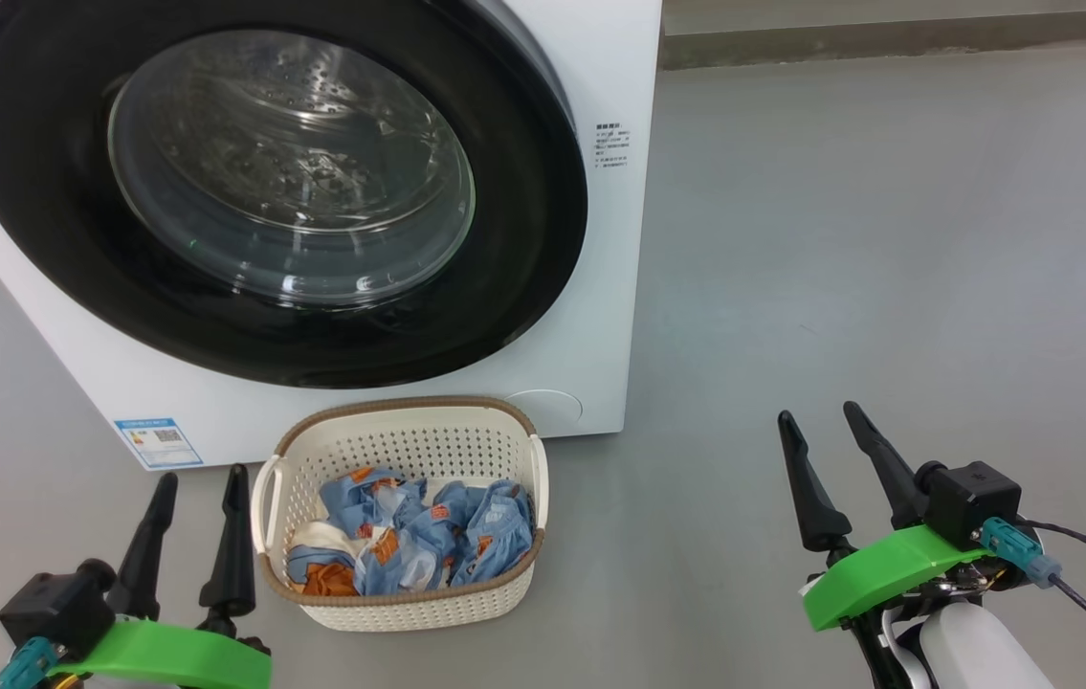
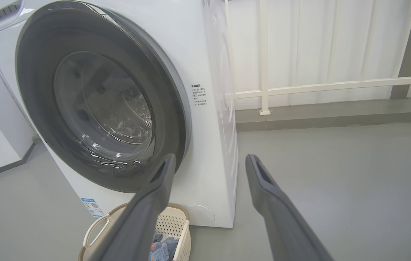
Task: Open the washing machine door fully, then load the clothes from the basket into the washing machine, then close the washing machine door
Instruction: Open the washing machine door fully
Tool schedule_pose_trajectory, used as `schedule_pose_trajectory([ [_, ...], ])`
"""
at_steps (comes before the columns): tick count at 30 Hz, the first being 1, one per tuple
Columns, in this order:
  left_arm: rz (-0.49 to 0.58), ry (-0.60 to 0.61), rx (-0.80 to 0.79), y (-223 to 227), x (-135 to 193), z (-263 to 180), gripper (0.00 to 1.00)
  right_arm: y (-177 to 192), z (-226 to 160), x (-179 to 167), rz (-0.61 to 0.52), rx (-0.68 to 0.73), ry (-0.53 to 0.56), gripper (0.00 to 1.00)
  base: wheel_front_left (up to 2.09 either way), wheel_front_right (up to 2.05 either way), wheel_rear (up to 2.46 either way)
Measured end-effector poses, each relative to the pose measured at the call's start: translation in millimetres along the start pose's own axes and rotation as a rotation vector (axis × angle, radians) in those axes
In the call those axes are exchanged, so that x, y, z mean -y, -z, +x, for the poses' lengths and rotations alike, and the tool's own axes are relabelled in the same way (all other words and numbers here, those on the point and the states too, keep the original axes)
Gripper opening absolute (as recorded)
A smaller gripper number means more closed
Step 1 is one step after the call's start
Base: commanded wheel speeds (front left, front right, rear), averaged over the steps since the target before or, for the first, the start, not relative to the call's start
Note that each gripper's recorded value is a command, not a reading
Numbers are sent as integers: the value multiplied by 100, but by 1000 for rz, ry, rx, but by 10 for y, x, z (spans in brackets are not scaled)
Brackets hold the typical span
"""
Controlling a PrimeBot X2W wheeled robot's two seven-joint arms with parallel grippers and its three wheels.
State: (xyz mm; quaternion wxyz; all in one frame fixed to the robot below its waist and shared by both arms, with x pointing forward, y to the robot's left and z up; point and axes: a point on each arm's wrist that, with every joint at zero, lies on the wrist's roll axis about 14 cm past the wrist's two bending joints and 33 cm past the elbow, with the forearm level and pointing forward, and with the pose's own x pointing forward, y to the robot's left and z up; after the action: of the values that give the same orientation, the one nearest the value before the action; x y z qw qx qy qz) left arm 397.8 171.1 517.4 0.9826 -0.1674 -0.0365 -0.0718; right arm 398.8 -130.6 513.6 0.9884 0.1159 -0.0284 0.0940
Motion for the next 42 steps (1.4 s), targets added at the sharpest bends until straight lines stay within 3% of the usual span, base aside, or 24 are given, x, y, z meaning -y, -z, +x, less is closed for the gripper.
schedule_pose_trajectory([
  [17,-12,-34,-12,61,-90,-17,100,52,47,66,8,-13,19,100,0,0,0],
  [30,-13,-63,-31,102,-275,-14,100,-39,383,149,14,16,32,100,0,0,0],
  [31,-10,-65,-32,102,-294,-15,100,-44,414,151,15,18,31,82,0,0,0],
  [32,-9,-66,-34,102,-310,-14,100,-47,450,147,15,19,29,55,0,0,0],
  [34,-7,-69,-36,105,-335,-10,100,-58,519,138,17,24,24,27,0,0,0],
  [35,-10,-72,-38,113,-346,-11,100,-65,553,138,18,27,24,3,0,0,0],
  [42,-8,-85,-47,125,-439,-9,100,-154,807,135,89,65,26,0,0,0,0],
])
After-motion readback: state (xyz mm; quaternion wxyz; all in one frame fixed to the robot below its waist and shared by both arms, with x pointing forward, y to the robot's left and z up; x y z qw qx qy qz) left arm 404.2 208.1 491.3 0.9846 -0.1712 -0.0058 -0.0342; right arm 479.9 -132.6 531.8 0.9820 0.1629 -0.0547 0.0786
